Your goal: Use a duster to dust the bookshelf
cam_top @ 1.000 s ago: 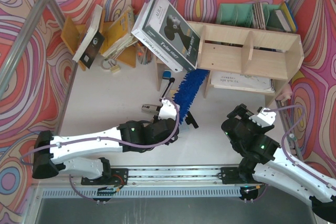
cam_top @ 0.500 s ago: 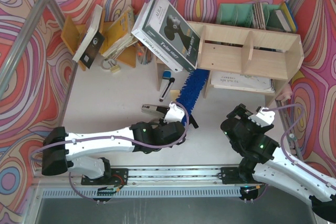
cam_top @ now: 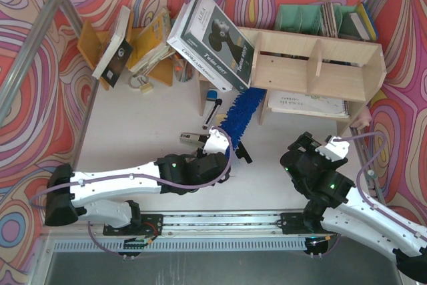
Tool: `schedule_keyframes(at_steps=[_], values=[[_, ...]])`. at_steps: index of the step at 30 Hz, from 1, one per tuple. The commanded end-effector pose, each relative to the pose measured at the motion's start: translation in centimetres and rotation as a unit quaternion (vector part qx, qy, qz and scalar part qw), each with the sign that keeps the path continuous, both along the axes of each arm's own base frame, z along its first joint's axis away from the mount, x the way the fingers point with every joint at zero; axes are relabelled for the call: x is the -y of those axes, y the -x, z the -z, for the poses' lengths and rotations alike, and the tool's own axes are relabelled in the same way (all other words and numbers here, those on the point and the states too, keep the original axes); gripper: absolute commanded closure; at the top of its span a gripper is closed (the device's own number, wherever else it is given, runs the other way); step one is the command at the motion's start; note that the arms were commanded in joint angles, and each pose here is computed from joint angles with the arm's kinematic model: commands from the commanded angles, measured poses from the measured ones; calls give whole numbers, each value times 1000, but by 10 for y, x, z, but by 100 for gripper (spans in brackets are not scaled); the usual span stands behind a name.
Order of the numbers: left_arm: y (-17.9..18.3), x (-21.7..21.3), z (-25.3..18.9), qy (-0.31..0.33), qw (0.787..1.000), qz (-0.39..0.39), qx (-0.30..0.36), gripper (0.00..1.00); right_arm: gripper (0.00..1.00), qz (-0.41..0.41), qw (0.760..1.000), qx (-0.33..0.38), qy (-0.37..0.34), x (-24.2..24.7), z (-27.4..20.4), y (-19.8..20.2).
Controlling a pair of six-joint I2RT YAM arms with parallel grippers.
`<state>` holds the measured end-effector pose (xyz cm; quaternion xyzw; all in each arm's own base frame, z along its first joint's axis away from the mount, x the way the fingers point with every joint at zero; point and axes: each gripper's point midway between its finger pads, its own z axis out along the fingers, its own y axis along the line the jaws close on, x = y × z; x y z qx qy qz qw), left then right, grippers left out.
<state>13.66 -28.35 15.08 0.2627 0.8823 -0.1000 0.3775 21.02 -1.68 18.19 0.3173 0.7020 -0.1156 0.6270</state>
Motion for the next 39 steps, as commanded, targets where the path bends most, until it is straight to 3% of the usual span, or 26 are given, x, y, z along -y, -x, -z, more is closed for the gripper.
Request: schedule_keyframes(at_steps=[1, 6, 13, 23, 28, 34, 39], values=[[-1, 14, -36, 48, 998, 33, 33, 100, 1, 10, 1000, 9, 6, 4, -2, 1], [8, 23, -50, 98, 993, 60, 26, 100, 1, 10, 1000, 8, 8, 4, -2, 0], [14, 21, -46, 119, 990, 68, 16, 100, 1, 9, 1000, 6, 9, 3, -1, 0], [35, 26, 18, 39, 993, 82, -71, 100, 1, 10, 1000, 5, 10, 4, -2, 0], [37, 19, 36, 5, 994, 77, -81, 100, 1, 9, 1000, 5, 9, 3, -1, 0], [20, 9, 24, -7, 998, 39, -42, 100, 1, 8, 1000, 5, 9, 3, -1, 0], [5, 4, -24, 78, 997, 15, 19, 100, 1, 7, 1000, 4, 9, 3, -1, 0]])
